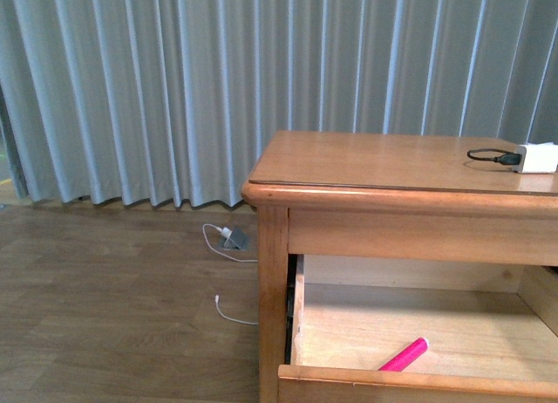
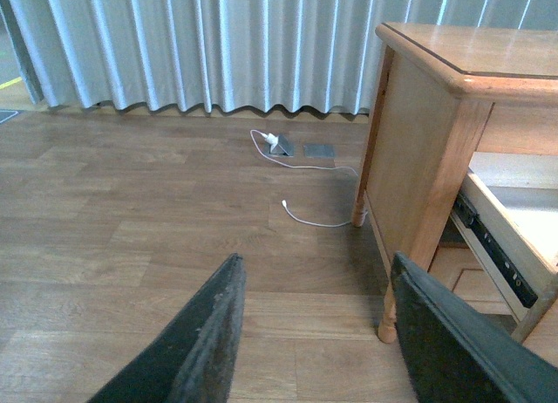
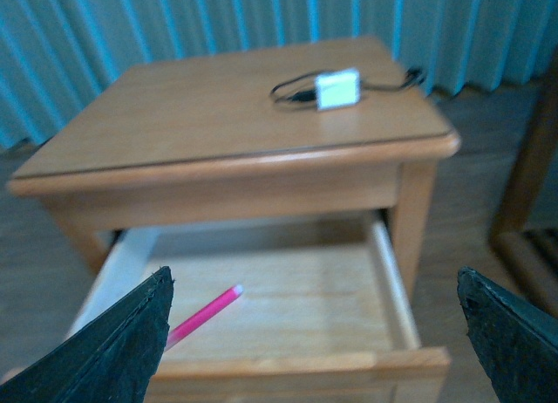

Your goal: Place pink marker in drawer with both arms

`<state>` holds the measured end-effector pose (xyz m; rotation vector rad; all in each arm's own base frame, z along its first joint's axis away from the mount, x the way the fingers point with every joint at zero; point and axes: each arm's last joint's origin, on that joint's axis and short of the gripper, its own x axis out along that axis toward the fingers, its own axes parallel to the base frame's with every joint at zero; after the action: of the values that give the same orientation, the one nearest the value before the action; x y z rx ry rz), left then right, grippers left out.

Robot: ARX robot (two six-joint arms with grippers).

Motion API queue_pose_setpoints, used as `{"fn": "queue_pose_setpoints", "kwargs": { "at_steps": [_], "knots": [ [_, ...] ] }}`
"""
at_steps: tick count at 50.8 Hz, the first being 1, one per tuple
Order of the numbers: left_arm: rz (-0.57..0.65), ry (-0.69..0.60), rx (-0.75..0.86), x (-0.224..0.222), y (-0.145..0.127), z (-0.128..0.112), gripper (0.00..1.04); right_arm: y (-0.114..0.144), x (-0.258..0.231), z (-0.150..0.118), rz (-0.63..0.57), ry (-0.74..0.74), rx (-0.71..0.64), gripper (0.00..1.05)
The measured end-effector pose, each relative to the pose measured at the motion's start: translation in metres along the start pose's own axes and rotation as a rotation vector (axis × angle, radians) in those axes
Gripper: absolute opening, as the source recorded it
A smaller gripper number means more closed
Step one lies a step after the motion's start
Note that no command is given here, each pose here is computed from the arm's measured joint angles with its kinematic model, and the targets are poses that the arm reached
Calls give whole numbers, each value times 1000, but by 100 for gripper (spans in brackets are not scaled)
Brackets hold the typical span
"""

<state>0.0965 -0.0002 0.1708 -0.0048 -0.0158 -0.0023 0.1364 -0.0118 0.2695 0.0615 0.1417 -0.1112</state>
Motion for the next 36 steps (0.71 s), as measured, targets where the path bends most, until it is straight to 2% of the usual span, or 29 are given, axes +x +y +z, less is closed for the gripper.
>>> {"fn": "queue_pose_setpoints", "kwargs": {
  "at_steps": [4,14,27,36],
  "knots": [
    [0,0,0,0,0,0,68,0,5,-6,-9,104,-41,96],
    [0,0,0,0,0,0,100,6,26,-30,95,419,-148,96],
    [0,0,1,0,0,0,99,26,55,-39,236,589,-196,96],
    [0,0,1,0,0,0,99,47,77,-42,274,628,-233,96]
  ]
}}
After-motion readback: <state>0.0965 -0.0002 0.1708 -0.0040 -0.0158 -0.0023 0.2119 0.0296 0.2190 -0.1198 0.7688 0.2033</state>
